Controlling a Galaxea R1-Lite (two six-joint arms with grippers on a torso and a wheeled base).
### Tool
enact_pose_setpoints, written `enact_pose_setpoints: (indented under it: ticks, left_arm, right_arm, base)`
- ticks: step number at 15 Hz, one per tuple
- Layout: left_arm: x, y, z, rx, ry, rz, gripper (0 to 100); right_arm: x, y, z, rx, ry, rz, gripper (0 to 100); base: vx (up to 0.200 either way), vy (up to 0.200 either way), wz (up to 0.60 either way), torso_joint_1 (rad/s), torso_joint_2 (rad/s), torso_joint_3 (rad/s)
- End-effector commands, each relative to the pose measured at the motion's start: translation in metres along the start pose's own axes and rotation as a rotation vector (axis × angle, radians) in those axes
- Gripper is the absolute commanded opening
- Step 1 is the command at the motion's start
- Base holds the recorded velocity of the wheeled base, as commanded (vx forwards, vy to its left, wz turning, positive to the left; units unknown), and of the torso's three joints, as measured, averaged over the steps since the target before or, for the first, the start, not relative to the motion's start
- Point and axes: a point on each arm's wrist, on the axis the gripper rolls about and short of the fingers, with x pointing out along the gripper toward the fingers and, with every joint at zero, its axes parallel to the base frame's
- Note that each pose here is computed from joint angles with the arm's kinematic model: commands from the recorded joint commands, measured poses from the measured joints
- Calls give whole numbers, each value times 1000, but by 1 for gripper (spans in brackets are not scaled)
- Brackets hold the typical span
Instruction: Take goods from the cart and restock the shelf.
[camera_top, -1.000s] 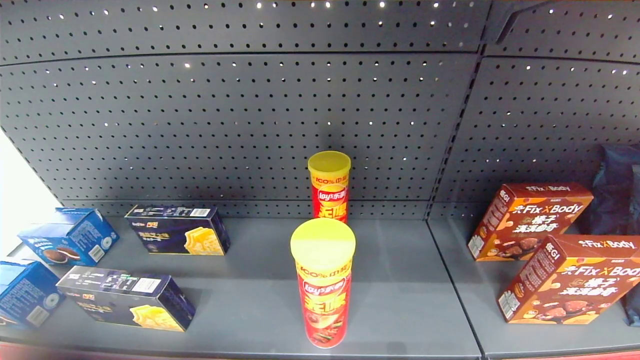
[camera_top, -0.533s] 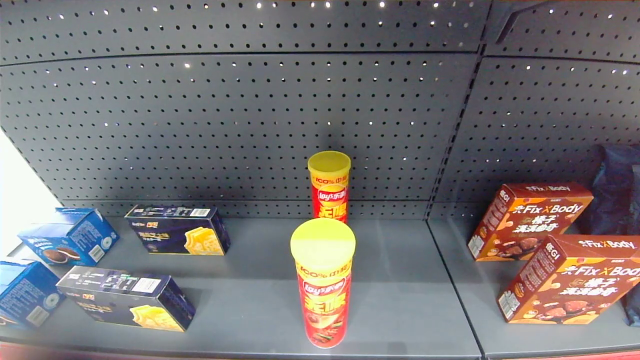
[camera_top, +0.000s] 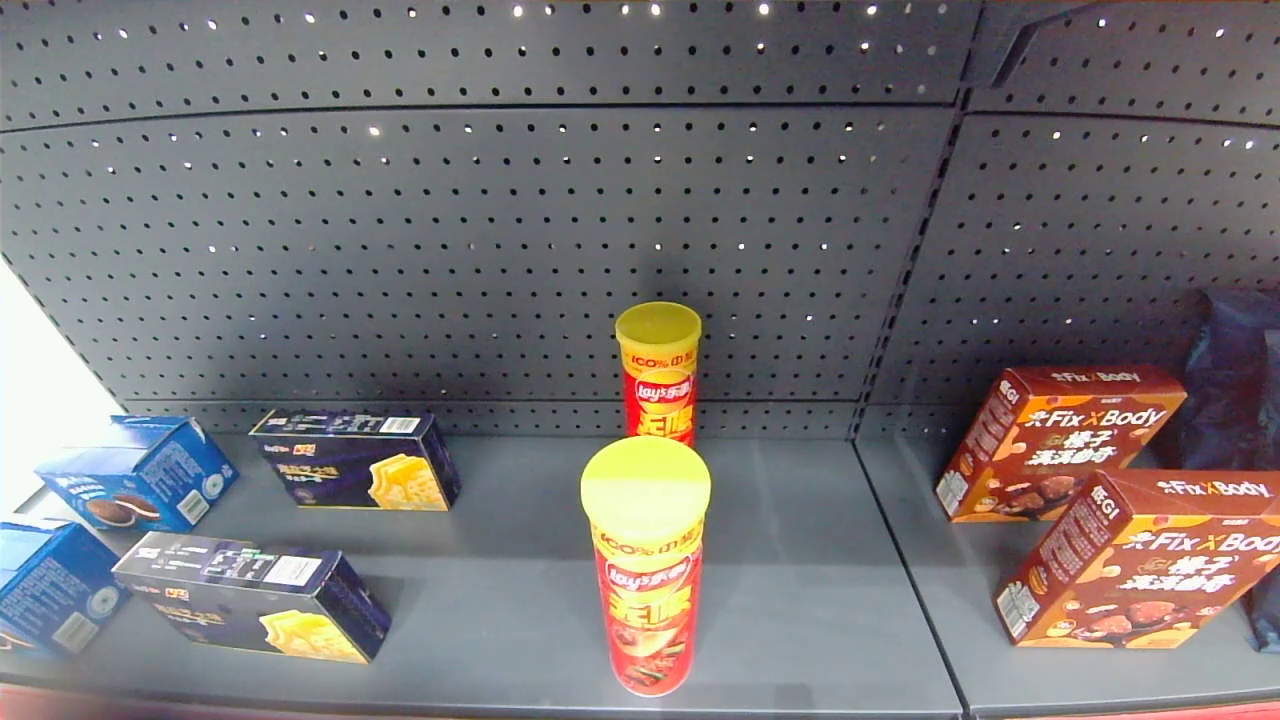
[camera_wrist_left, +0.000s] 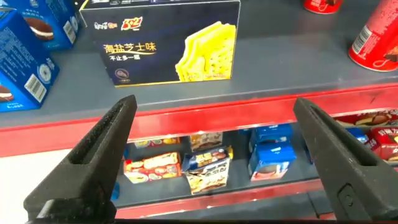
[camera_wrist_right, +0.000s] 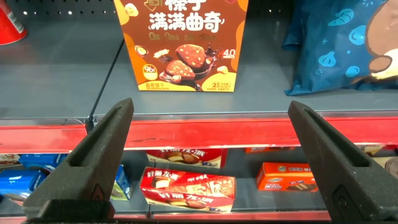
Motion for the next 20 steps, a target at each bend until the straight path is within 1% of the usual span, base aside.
enact_pose_setpoints:
  ticks: [1,6,8,11,12,13,20]
  left_arm:
    - [0,0,0,-7,4,2,100]
    - [0,0,0,-7,3,4,100]
    - [0,0,0,-3,4,-1,100]
    - [0,0,0,-7,3,9,100]
    - [0,0,0,2,4,-16,100]
    - [0,-1,0,2,5,-42,100]
    - [0,-1,0,0,4,-30,100]
  right_arm:
    - [0,0,0,0,1,0,100]
    - [0,0,0,0,1,0,100]
    - [0,0,0,0,1,0,100]
    - [0,0,0,0,1,0,100]
    - [0,0,0,0,1,0,100]
    - [0,0,0,0,1,0,100]
    - [0,0,0,0,1,0,100]
  base:
    - [0,0,0,0,0,0]
    - [0,0,0,0,0,0]
    - [0,0,0,0,0,0]
    - [0,0,0,0,0,0]
    - [0,0,0,0,0,0]
    - [0,0,0,0,0,0]
    - [0,0,0,0,0,0]
